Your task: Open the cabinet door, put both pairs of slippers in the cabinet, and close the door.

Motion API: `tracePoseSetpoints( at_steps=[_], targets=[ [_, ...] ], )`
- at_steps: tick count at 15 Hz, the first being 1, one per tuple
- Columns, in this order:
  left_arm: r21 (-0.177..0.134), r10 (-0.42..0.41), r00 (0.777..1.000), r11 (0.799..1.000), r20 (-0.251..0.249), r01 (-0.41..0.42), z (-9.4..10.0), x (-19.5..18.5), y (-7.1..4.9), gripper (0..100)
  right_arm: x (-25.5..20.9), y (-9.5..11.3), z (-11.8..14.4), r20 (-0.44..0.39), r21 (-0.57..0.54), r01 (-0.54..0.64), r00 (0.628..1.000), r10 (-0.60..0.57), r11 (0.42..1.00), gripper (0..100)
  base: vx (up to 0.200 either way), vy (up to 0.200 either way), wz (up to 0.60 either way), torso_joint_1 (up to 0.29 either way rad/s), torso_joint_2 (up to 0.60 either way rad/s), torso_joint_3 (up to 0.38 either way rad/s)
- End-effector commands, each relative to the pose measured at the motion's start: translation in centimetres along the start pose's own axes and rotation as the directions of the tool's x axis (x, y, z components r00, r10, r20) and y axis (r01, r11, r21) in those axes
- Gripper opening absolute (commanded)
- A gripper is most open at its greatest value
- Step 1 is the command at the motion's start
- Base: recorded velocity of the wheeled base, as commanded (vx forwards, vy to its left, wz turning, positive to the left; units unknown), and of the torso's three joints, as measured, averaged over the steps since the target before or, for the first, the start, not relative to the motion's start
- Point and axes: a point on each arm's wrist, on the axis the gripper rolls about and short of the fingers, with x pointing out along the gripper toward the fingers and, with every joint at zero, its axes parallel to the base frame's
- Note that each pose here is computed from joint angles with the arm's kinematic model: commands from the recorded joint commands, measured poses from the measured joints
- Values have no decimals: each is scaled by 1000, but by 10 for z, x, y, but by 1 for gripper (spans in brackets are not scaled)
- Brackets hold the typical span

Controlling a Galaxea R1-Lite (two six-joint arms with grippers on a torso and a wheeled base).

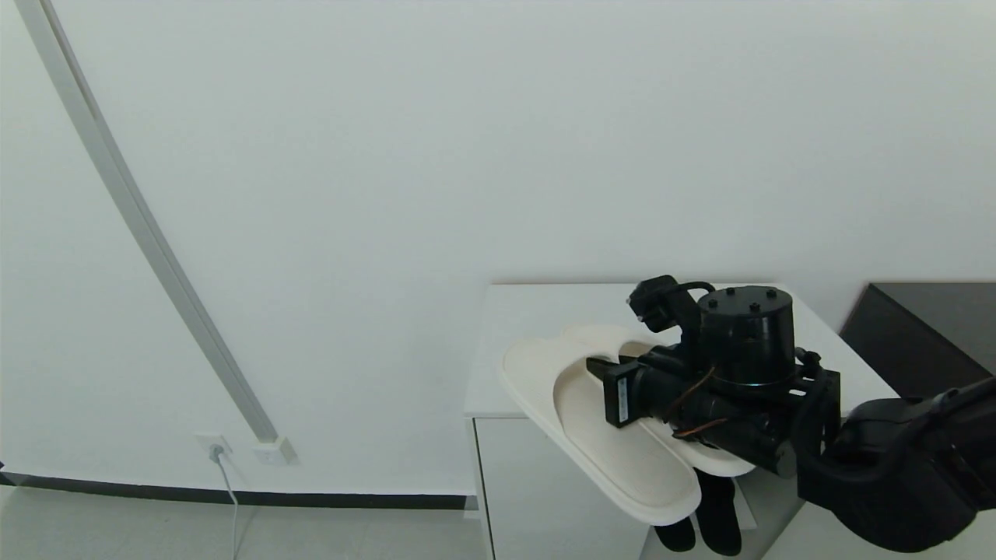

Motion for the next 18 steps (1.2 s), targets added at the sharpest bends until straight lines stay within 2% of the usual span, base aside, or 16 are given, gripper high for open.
tracePoseSetpoints(
  at_steps=[1,4,12,18],
  targets=[
    [-1,1,1000,1000,0,-1,0,0,0,0,-2,2,-1,-2,-2,-2,1000,2,1000,0,0,0,0,0,0,0],
    [-1,1,1000,1000,0,-1,0,0,0,0,0,2,-3,-9,-4,1,1000,-1,1000,0,0,0,0,0,0,0],
    [-3,1,1000,1000,0,-1,0,0,0,0,1,3,-8,-25,-10,-3,1000,3,1000,0,-200,0,0,1,1,4],
    [-5,1,1000,1000,0,-1,0,0,0,0,0,3,-10,-31,-11,-2,1000,2,1000,0,0,0,0,0,0,0]
  ],
)
